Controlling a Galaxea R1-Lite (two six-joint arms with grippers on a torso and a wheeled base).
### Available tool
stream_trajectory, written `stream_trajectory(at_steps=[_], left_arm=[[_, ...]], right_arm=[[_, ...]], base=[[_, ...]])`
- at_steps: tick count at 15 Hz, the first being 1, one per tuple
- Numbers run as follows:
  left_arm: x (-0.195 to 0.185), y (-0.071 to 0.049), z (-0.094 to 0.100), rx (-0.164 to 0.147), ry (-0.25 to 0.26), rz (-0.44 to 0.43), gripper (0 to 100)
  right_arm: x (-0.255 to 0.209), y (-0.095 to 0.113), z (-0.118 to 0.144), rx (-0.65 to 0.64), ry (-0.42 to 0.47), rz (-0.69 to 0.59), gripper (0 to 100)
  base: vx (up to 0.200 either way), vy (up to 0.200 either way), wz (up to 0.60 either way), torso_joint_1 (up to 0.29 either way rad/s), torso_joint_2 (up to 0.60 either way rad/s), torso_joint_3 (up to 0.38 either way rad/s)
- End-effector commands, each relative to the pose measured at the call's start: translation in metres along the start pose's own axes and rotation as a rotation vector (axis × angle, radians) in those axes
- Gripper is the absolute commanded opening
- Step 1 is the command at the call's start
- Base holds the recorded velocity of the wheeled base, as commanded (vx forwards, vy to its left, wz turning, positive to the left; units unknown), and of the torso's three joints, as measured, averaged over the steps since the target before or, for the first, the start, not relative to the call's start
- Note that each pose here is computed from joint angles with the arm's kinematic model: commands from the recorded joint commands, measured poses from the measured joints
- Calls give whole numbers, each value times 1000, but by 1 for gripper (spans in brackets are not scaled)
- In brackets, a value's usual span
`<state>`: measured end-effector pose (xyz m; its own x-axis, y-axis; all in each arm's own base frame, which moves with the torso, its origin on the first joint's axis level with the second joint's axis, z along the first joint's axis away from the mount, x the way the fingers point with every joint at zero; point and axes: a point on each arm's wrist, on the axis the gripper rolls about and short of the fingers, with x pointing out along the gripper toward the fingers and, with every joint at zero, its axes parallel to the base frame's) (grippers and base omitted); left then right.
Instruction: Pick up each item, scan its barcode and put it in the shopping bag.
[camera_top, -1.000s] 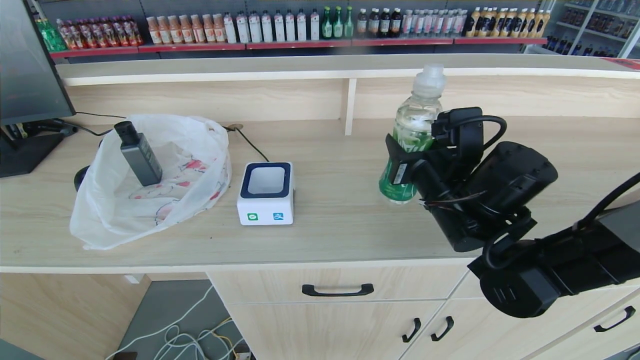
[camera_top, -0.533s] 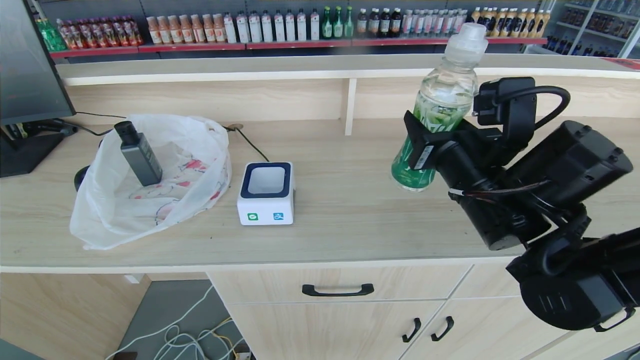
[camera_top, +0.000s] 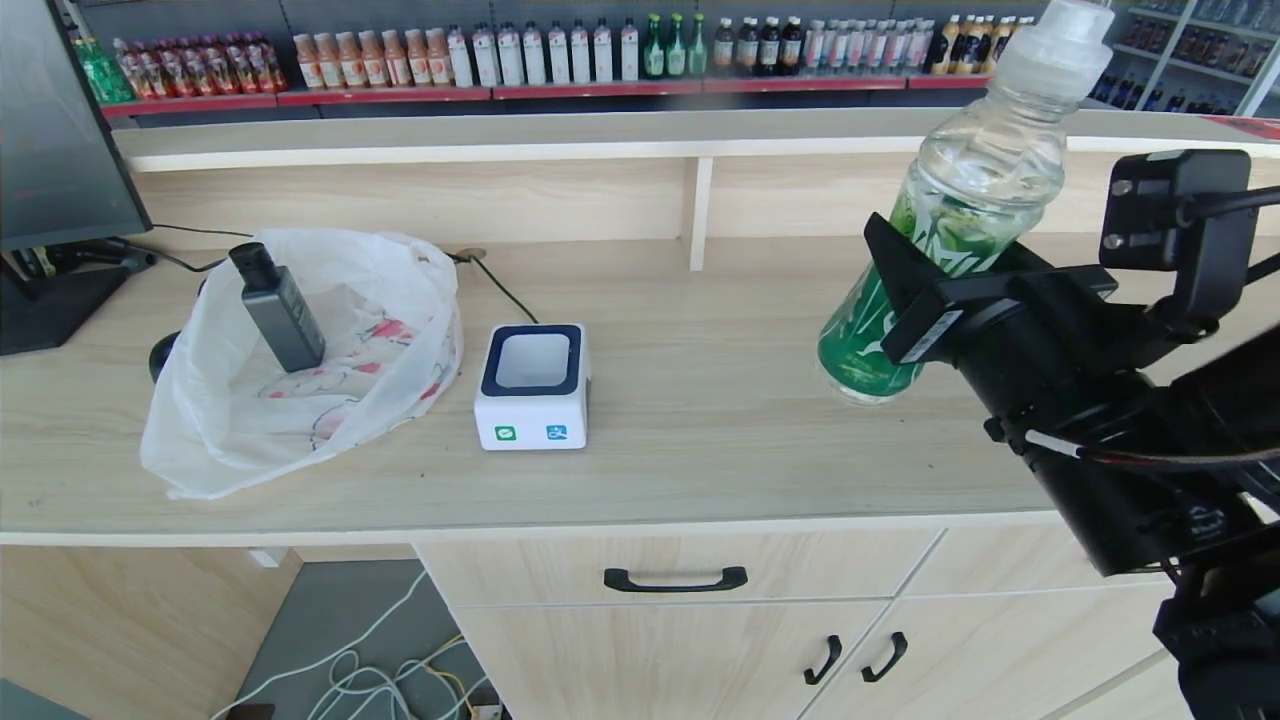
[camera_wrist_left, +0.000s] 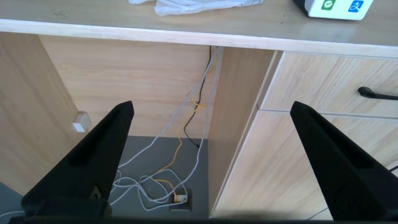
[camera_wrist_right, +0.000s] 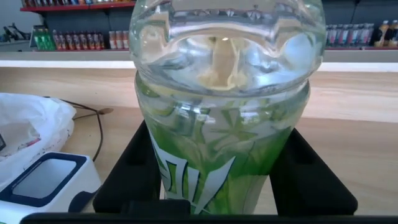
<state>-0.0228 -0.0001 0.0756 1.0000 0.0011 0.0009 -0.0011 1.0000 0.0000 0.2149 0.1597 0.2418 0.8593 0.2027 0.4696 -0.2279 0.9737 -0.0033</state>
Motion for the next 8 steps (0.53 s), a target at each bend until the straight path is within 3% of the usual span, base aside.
stream_trajectory(at_steps=[1,8], left_arm=[[0,0,0,0,-1,0,100],[0,0,0,0,-1,0,100]], right_arm=[[-15,2,-3,1,22,30,0],[-71,18,-2,-17,111,202,0]], base=[[0,0,0,0,0,0],[0,0,0,0,0,0]])
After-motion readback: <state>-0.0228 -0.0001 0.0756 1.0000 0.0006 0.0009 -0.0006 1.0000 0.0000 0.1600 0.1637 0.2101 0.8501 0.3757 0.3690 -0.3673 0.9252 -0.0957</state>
